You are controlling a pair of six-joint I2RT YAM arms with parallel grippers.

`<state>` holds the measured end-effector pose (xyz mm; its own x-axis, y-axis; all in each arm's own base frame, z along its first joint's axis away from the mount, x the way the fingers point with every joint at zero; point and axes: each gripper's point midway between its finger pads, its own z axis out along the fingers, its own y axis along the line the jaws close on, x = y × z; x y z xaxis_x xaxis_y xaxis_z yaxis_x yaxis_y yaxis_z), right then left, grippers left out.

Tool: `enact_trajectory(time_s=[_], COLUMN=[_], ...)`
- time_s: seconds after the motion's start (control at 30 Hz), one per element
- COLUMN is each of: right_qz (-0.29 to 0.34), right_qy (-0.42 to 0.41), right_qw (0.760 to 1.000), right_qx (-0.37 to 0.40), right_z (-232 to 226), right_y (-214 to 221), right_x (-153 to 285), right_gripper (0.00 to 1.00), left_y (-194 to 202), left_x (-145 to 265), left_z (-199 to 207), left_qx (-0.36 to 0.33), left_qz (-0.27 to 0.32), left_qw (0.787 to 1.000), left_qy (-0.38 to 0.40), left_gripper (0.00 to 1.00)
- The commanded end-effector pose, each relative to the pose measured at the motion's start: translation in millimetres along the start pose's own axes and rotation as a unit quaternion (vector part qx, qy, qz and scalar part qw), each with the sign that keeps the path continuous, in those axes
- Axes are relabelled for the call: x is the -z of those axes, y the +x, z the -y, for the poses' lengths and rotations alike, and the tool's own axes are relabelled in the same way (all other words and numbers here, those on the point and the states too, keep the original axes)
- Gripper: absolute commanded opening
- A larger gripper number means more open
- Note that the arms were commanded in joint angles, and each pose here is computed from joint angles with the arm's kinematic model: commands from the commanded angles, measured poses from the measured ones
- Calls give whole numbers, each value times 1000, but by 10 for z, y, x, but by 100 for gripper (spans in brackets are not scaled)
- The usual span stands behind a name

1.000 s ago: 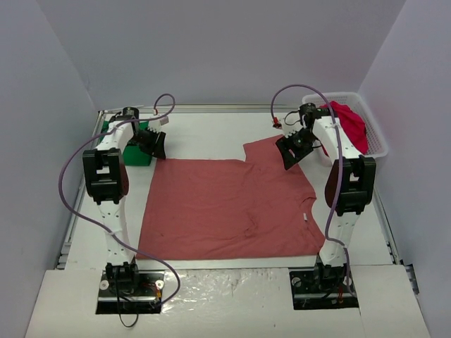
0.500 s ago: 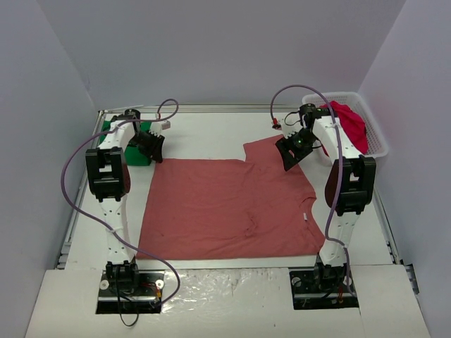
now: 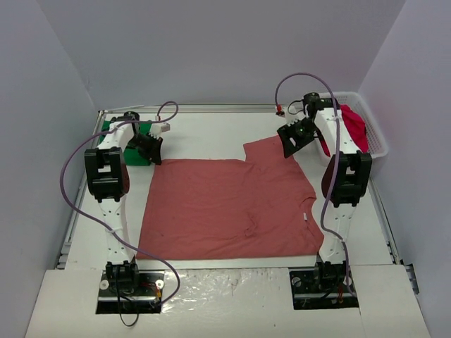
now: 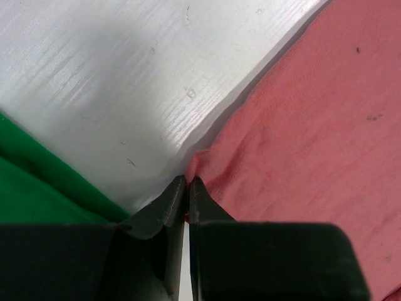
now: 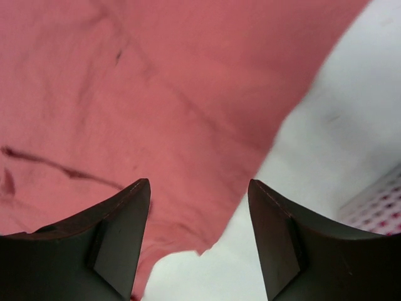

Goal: Fold and stack the t-shirts
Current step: Grap the side of the flattened tshirt furthest away from the robot with both arms

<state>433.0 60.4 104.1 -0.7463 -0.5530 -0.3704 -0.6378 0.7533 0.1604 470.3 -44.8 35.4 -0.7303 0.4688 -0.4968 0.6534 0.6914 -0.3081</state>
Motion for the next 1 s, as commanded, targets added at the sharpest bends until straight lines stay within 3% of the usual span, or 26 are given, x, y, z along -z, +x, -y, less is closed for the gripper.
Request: enact_trajectory(time_s=[0.0,0.27,0.7,0.97], right_qz=[23,64,104,117], right_qy=[30,100,106,66], right_qw=[999,991,986,984], right_qx=[-32,-66,-75,-118], right_z=[263,729,1069,1073], right_y=[-246,-748,-925,-909], right_x=[24,-329,-901,-1193], right_gripper=[60,61,66,68], left_y=[-48,-118,-124,-105], left_x=[147,224,214,157], left_z=[37,87,54,58], left_qx=[5,15,23,27], left_qz=[20,42,41,37], left_qw=[1000,999,998,998], left_qy=[-14,-28,-45,-46], left_gripper=[2,3,2,2])
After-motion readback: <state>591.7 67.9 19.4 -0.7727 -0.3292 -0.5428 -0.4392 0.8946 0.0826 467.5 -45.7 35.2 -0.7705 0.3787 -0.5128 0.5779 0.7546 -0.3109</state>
